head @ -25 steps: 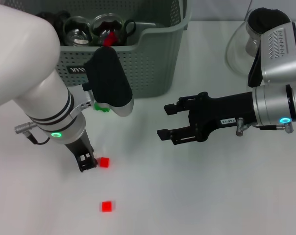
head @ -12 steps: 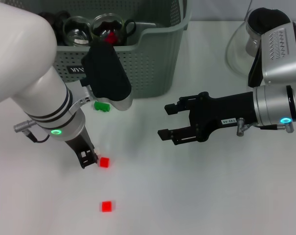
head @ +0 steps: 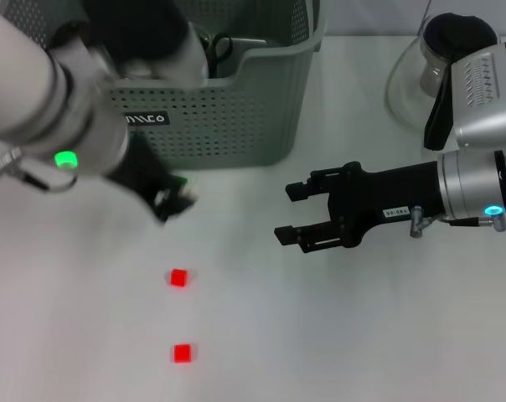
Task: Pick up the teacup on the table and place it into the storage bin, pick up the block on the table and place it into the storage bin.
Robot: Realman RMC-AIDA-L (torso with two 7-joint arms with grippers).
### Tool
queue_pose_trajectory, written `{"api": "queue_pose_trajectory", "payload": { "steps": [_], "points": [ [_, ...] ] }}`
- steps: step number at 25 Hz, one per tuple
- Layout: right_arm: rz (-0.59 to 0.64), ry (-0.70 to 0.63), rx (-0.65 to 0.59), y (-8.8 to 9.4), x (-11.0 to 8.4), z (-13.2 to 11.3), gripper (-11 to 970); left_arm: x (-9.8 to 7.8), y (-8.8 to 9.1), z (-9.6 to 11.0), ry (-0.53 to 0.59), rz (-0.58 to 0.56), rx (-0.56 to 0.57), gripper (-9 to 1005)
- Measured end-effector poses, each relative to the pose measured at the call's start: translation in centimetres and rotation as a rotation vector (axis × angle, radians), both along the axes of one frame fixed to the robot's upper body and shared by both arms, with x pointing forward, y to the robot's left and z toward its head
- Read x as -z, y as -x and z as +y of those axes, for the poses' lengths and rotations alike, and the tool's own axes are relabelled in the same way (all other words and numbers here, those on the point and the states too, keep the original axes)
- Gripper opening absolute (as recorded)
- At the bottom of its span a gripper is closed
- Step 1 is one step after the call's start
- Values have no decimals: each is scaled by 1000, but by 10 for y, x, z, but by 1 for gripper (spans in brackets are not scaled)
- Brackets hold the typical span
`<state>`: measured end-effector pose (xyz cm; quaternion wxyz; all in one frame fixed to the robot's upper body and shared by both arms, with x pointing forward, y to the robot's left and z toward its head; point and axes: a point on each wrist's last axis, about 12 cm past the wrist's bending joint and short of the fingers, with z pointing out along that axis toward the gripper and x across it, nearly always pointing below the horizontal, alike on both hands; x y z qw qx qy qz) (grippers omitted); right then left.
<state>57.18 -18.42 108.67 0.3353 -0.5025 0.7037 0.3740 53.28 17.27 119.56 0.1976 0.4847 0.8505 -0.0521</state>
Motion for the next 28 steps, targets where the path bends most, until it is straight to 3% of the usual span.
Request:
{"api": "queue_pose_trajectory", "payload": {
  "steps": [3, 6, 11, 12, 19, 26, 28],
  "points": [
    [5, 4, -4, 1, 1, -1, 766, -30, -4, 11, 148, -83, -56, 192],
    [13, 6, -8, 2, 3, -2, 766, -57, -19, 31, 262, -174, -147, 199],
    [18, 6, -13, 2, 2, -4, 766, -80, -48, 69, 316, -311, -301, 212],
    [17, 5, -11, 2, 1, -5, 766, -79, -64, 78, 307, -331, -339, 214],
    [13, 7, -4, 1, 1, -6, 766, -58, -97, 87, 322, -327, -403, 232],
    [10, 8, -7, -1, 0, -6, 766, -57, -109, 99, 353, -352, -462, 250],
    [8, 9, -5, -1, 0, -6, 766, -64, -106, 103, 364, -338, -457, 342]
  ]
}}
